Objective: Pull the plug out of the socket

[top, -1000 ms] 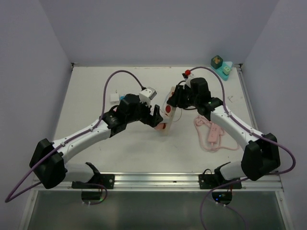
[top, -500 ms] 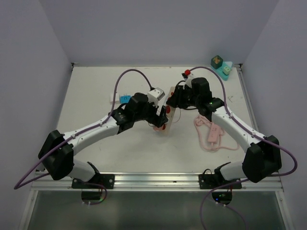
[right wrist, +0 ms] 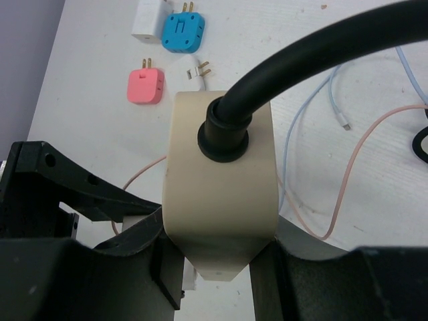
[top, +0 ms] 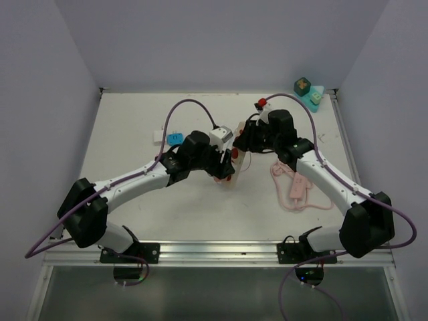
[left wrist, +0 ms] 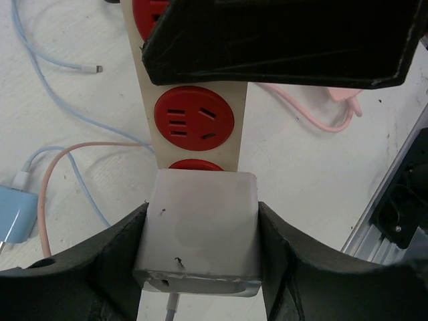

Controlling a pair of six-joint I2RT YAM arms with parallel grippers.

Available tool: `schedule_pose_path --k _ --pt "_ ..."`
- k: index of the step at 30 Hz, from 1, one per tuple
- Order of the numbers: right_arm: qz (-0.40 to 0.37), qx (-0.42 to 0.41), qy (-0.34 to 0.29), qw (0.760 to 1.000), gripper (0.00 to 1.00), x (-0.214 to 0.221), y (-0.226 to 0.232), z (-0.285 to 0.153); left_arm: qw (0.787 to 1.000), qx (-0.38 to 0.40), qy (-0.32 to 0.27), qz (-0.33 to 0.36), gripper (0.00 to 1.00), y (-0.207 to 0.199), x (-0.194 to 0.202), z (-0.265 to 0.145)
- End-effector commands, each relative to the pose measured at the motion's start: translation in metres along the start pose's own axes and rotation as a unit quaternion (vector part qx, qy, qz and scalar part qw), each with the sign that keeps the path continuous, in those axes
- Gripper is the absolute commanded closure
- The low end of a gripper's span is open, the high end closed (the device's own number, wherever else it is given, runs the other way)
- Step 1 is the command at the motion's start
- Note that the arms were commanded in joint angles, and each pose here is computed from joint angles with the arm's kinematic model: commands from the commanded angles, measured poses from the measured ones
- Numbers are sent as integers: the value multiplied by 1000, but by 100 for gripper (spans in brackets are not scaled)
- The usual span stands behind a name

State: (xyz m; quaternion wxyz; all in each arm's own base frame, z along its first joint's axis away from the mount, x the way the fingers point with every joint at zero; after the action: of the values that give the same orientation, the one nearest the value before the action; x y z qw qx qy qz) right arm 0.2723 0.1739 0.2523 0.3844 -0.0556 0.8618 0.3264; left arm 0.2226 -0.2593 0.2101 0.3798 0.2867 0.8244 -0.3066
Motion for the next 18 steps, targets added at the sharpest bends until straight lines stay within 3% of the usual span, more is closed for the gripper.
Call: schedule_pose_path --k 1,2,3,4,8,13,18 --pt "-34 -17 -61 997 100 -16 11 -17 999 17 -31 6 76 -6 -18 -1" --pt "-36 5 -65 997 100 -14 6 -18 999 18 -33 4 84 -7 -18 -3" --pt "-41 19 -67 997 100 -13 3 -19 999 16 -34 5 98 -7 -18 -3" --pt "-44 35 -62 996 100 -7 -3 -19 999 17 -35 5 100 -7 -18 -4" --pt "-75 122 -52 988 100 7 -25 -23 999 19 -45 3 100 -8 -18 -10" --pt "-102 260 -44 959 100 21 -57 -30 998 11 -63 7 100 -6 -21 -23" --pt "-93 303 -49 947 100 24 -74 -38 997 2 -76 6 100 3 -25 -41"
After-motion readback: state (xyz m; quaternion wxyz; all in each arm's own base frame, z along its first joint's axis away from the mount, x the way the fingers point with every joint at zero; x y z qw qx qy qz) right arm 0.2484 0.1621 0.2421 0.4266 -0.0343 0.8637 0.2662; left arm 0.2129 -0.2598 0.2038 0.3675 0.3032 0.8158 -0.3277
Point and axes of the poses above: each gripper's point midway between its finger pads, its own z axis out along the fingers, its own y axis along the line the jaws close on, x = y × z, the point moved 10 cm from there along -z, back along the fingers, and after that the axes turned 2 degrees about z, right-handed, at the moved point
